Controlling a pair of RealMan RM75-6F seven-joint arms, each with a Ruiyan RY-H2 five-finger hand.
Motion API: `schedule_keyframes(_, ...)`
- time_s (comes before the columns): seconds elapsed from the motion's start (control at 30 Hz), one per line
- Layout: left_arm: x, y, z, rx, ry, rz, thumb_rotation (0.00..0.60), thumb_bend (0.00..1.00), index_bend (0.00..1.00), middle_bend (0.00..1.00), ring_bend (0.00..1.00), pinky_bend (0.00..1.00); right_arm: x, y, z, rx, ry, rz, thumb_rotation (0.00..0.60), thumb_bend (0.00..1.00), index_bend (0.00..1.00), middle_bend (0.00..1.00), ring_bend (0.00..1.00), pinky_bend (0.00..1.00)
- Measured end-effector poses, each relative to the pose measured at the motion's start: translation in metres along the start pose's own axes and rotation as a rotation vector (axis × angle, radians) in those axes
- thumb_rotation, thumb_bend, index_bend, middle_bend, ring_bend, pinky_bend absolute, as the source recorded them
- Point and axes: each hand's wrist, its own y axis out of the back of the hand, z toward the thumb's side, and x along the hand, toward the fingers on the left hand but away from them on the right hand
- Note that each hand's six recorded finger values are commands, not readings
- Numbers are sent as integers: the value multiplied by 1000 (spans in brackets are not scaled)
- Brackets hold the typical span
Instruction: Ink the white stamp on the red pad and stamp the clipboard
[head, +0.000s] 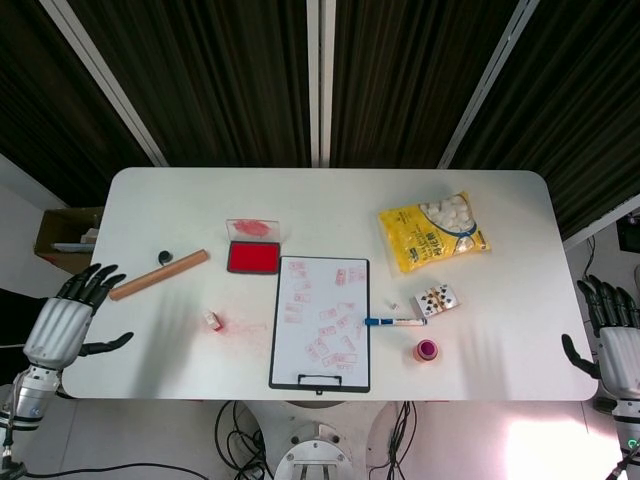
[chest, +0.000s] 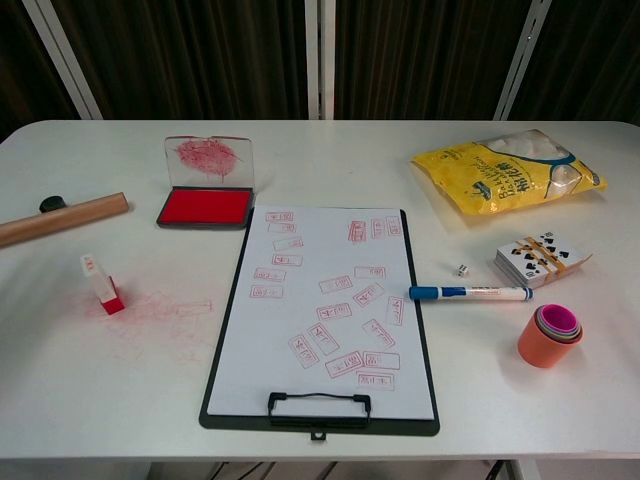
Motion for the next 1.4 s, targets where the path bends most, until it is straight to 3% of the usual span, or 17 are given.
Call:
schedule_keyframes(0.03,1,-1,3,4,-17,-7,600,141,168,108,71,191,0,0,0,0,1,0,600,275,0,0,0,0)
schedule_keyframes(0.5,26,-32,34,35,-141,-96,600,155,169,111,71,192,1,-3,0,4,5,13,600,275,0,0,0,0)
schedule_keyframes(0.83,56,-71,80,110,-329,-157,600,157,205,156,71,193,4,3,-2,8,-2,-5,600,276,0,0,0,0)
schedule_keyframes(1.03,73,-90,104,160,-423,-156,600,182,268,245,108,191,7,3,-4,7,-8,-6,600,276,0,0,0,0)
schedule_keyframes(1.4,88,-122,105,232,-477,-183,600,196,350,328,108,191,7,4,-7,1,-10,-8,600,275,0,0,0,0)
